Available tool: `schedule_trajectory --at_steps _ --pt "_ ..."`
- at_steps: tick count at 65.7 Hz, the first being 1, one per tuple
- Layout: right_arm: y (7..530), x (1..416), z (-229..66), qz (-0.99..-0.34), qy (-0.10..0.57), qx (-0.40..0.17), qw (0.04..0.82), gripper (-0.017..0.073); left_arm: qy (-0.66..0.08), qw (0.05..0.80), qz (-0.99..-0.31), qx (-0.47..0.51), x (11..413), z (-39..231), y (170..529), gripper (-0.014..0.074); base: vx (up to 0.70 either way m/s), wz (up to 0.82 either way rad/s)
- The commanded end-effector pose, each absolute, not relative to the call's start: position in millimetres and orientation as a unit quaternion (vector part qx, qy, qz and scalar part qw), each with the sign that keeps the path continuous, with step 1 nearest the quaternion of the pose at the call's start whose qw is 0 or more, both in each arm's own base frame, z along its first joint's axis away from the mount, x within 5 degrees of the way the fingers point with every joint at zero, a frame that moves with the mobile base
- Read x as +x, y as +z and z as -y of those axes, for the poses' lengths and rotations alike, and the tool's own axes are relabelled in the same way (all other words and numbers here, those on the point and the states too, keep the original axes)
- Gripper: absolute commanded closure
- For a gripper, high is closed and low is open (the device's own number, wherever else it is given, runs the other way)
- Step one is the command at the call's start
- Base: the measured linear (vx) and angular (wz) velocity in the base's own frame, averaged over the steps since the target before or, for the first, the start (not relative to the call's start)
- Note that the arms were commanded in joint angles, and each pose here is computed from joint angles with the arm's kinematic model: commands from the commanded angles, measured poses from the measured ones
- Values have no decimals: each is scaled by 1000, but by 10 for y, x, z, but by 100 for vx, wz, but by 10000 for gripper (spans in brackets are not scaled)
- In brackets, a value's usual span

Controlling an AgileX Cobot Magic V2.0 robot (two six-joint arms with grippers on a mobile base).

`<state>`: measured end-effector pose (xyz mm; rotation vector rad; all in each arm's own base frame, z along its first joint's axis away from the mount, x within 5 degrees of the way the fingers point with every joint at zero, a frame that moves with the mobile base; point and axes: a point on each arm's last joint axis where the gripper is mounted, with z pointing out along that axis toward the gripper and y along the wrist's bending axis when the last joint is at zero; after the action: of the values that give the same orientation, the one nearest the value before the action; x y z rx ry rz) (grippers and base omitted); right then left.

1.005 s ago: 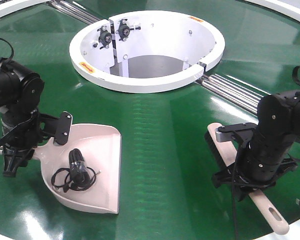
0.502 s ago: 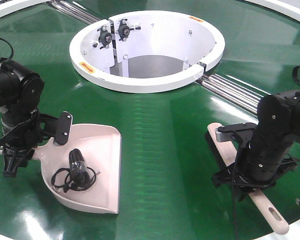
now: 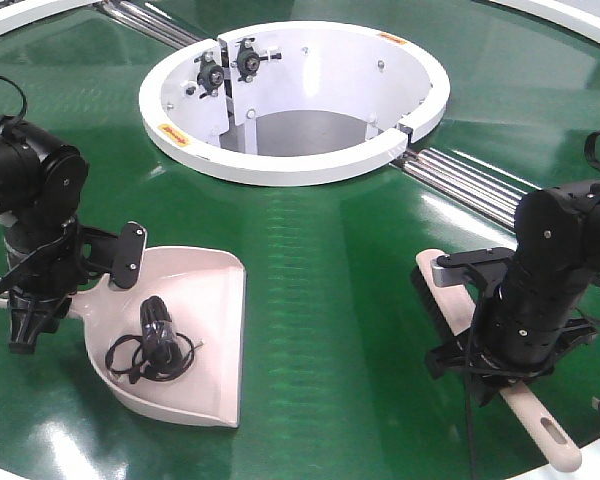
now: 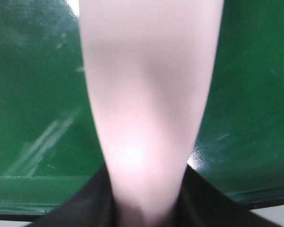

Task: Clean and inspect green conveyor with broom and dustpan
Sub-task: 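Open both grippers, releasing brush and dustpan, and lift away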

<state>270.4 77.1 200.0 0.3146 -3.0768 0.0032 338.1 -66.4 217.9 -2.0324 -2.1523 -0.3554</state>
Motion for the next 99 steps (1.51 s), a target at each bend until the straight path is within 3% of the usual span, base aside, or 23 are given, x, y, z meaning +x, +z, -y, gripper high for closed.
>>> schedule_trajectory --at_steps 1,18,38,48,73,99 --pt "2163 2712 -750 994 0 107 -1 561 -130 30 744 -654 3382 700 2396 594 0 0" --pt "2163 2706 -753 995 -2 104 1 548 -133 13 766 -628 3401 711 2396 493 0 0" --pt "2164 2701 -751 995 -2 103 4 442 -117 22 774 -622 3371 711 2389 202 0 0" --pt "2163 2707 -755 995 -3 102 1 356 -101 20 779 -618 3352 733 2388 106 0 0" --pt "2168 2737 -757 995 -3 99 -15 75 -82 29 818 -569 3287 741 2420 87 0 0" --pt "2592 2647 -732 987 -21 100 -124 64 -65 -29 835 -545 3135 763 2744 87 0 0"
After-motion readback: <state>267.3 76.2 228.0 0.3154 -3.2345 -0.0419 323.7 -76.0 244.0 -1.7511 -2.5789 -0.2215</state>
